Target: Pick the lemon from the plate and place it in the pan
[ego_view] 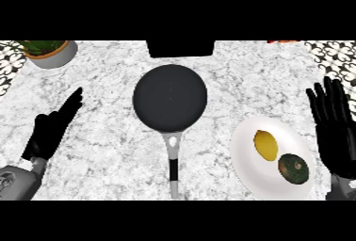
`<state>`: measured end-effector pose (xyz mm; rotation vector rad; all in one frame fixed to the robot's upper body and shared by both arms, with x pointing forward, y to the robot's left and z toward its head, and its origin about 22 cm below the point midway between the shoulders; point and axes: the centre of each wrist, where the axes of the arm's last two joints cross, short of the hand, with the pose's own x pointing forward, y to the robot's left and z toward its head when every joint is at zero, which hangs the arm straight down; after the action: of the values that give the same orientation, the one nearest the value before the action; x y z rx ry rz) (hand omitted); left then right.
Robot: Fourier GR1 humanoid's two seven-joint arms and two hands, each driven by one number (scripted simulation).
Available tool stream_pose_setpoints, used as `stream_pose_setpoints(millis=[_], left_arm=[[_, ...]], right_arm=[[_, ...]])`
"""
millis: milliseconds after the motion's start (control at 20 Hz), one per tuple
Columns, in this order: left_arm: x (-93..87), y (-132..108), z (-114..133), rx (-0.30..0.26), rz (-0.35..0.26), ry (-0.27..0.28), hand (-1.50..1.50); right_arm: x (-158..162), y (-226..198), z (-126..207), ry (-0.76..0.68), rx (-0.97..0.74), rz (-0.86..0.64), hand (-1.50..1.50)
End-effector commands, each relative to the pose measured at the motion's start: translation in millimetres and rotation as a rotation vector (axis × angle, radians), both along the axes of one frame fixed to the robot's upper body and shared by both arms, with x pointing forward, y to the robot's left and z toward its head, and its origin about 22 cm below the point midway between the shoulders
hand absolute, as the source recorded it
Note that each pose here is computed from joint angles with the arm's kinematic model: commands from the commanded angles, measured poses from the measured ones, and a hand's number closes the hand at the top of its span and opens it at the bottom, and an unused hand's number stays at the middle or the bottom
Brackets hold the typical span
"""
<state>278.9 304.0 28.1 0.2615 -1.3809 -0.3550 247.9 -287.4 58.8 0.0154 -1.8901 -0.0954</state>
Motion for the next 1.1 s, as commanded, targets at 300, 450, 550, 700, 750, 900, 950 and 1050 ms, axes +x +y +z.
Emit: stream_pose_setpoints(millis=[300, 450, 550, 700, 750, 900, 950, 1050], left_arm=[[-42.5, -45, -66, -0.450, 0.331, 0.149, 0.00], [-56.4, -43, -73, -0.470, 0.385, 0.151, 0.00], [-52.0, -49, -70, -0.512, 0.398, 0.134, 0.00], [-61.2, -35, -68, -0.488, 0.383, 0.124, 0.00], [-55.2, -34, -65, -0.487, 0.378, 0.119, 0.00], [-46.5, -53, -83, -0.500, 0.378, 0.120, 0.00], [-59.8, -68, -66, -0.479, 0.356, 0.114, 0.00], [-59.1, -48, -78, -0.509, 0.376, 0.121, 0.00]], right_arm=[[-42, -35, -42, -0.069, -0.345, 0.048, 1.50], [-84, -17, -92, -0.148, -0.330, -0.341, -1.50], [-110, 20, -107, -0.217, -0.333, -0.341, -1.50], [-143, 37, -136, -0.188, -0.407, -0.486, -1.50], [-154, 50, -146, -0.178, -0.444, -0.498, -1.50], [-141, 42, -141, -0.145, -0.478, -0.580, -1.50], [-140, 56, -135, -0.131, -0.499, -0.628, -1.50], [-131, 48, -103, -0.137, -0.504, -0.666, -1.50]])
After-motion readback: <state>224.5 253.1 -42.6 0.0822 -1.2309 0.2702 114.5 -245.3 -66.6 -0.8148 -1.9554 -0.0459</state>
